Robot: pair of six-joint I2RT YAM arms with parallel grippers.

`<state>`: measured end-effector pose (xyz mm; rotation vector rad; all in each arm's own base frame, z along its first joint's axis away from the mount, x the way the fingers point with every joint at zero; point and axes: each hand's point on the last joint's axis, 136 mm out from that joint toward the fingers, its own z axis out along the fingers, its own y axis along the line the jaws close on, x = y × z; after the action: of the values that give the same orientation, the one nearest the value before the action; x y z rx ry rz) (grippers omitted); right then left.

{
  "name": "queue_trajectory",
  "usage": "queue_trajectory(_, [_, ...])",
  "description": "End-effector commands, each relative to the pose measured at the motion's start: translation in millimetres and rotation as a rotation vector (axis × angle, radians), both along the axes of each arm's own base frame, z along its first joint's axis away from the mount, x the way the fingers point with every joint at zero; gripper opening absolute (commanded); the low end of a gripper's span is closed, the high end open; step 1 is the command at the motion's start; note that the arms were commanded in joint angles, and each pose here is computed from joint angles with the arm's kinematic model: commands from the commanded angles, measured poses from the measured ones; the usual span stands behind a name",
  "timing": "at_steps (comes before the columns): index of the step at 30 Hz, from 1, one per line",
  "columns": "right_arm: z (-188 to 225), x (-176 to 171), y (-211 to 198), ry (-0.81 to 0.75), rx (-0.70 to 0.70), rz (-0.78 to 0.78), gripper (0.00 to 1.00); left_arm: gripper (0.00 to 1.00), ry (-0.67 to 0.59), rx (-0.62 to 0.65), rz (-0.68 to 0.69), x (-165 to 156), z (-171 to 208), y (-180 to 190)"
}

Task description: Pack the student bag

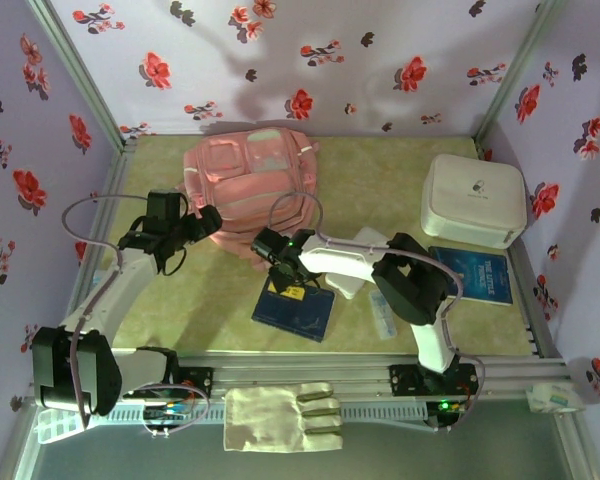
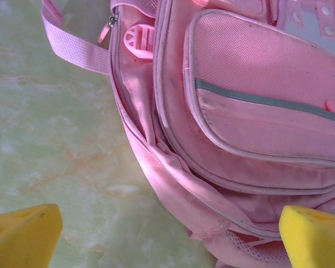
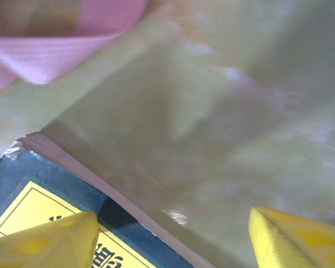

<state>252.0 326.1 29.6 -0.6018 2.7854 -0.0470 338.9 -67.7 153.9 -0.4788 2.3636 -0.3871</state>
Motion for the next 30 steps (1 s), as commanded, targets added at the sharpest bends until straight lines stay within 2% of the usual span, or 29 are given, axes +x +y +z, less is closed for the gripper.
queue_trajectory(1, [2,20,-45,-0.102,-0.153,-0.129,0.70,1.00,-0.004,-0.042,-0.002,2,0,-4])
queue_trajectory(8, [30,39,-56,-0.226,-0.085,-0.238,0.67,1.00,0.034,-0.127,-0.050,-2,-6,-25])
queue_trajectory(16, [38,19,-16,-0.114,0.236,-0.175,0.57,1.00,0.134,-0.203,-0.160,-36,-37,-77])
queue_trajectory(22, [16,14,-21,-0.048,0.218,-0.160,0.46,0.99,0.235,-0.315,-0.158,-71,-71,-123])
queue_trajectory(28, [3,19,-30,-0.052,0.185,-0.167,0.45,0.91,0.300,-0.390,-0.122,-96,-96,-146])
queue_trajectory(30, [-4,18,-32,-0.039,0.176,-0.169,0.40,0.87,0.334,-0.385,-0.120,-103,-102,-151])
